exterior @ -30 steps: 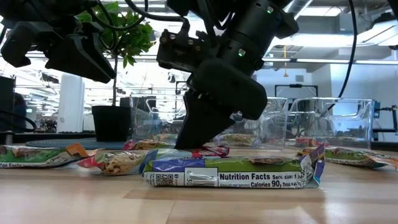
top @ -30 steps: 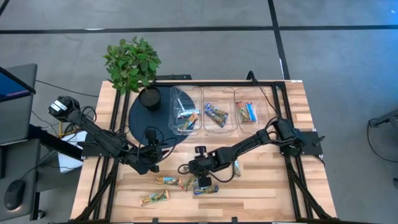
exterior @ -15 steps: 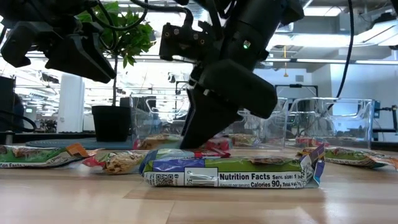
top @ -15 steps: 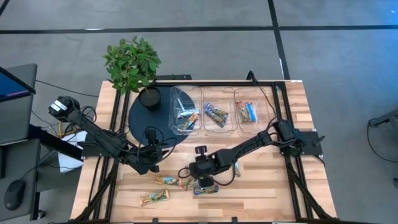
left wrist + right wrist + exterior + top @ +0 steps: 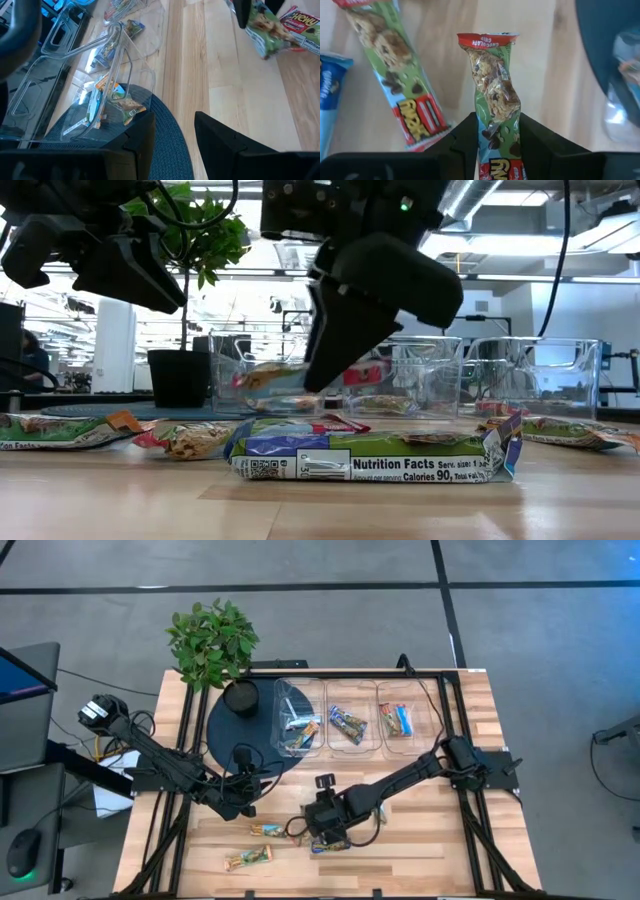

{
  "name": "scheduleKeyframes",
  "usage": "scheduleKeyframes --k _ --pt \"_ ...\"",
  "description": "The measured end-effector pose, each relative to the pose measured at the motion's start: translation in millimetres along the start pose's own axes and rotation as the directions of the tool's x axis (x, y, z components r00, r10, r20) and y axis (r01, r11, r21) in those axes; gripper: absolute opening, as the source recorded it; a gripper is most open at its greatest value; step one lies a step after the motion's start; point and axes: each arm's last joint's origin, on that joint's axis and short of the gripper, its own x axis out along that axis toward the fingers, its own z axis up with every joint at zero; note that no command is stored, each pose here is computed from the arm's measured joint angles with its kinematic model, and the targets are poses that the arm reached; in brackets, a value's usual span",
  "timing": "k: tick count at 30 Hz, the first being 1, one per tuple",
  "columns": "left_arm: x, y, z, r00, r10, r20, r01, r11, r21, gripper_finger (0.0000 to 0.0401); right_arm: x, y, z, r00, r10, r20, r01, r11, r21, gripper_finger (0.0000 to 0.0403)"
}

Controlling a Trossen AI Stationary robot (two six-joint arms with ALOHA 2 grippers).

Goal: Pick and place Granola Bars by type
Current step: Put the red granola bar into the right transparent bin

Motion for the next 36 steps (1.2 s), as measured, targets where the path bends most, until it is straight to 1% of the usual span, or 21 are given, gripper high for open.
scheduleKeyframes --k 7,11,14,18,23,27,28,32,36 --pt "0.1 0.1 0.0 1.0 0.0 0.0 0.0 1.0 0.0 0.0135 -14.8 -1.8 -0.9 0.992 -0.097 -0.087 0.1 0.994 0.032 0.0108" --pt "0.1 0.1 0.0 1.0 0.0 0.0 0.0 1.0 0.0 0.0135 -22.9 -0.1 -2.4 0.983 -0.13 -0.126 0.136 0.99 0.037 0.0108" --pt "0.0 0.0 0.0 1.0 0.0 0.0 0.0 1.0 0.0 0.0135 -33.0 2.3 -1.6 0.976 -0.157 -0.15 0.164 0.986 0.032 0.0108" --pt "0.0 0.0 0.0 1.0 0.0 0.0 0.0 1.0 0.0 0.0135 -48.5 4.2 -2.8 0.957 -0.214 -0.197 0.225 0.974 0.034 0.0108" --pt "0.0 0.0 0.0 1.0 0.0 0.0 0.0 1.0 0.0 0.0135 -72.5 5.9 -10.3 0.906 -0.312 -0.286 0.337 0.941 0.04 0.0108" --pt "0.0 0.0 0.0 1.0 0.0 0.0 0.0 1.0 0.0 0.0135 -86.4 8.1 -21.6 0.842 -0.415 -0.345 0.447 0.895 0.013 0.0108" --pt "0.0 0.0 0.0 1.0 0.0 0.0 0.0 1.0 0.0 0.0135 -89.9 8.4 -23.2 0.833 -0.433 -0.344 0.468 0.884 0.021 0.0108" --pt "0.0 0.0 0.0 1.0 0.0 0.0 0.0 1.0 0.0 0.0135 -104.1 9.2 -24.1 0.847 -0.438 -0.303 0.467 0.884 0.028 0.0108" --pt "0.0 0.0 0.0 1.0 0.0 0.0 0.0 1.0 0.0 0.0135 -116.9 3.6 -26.0 0.856 -0.437 -0.277 0.468 0.882 0.054 0.0108"
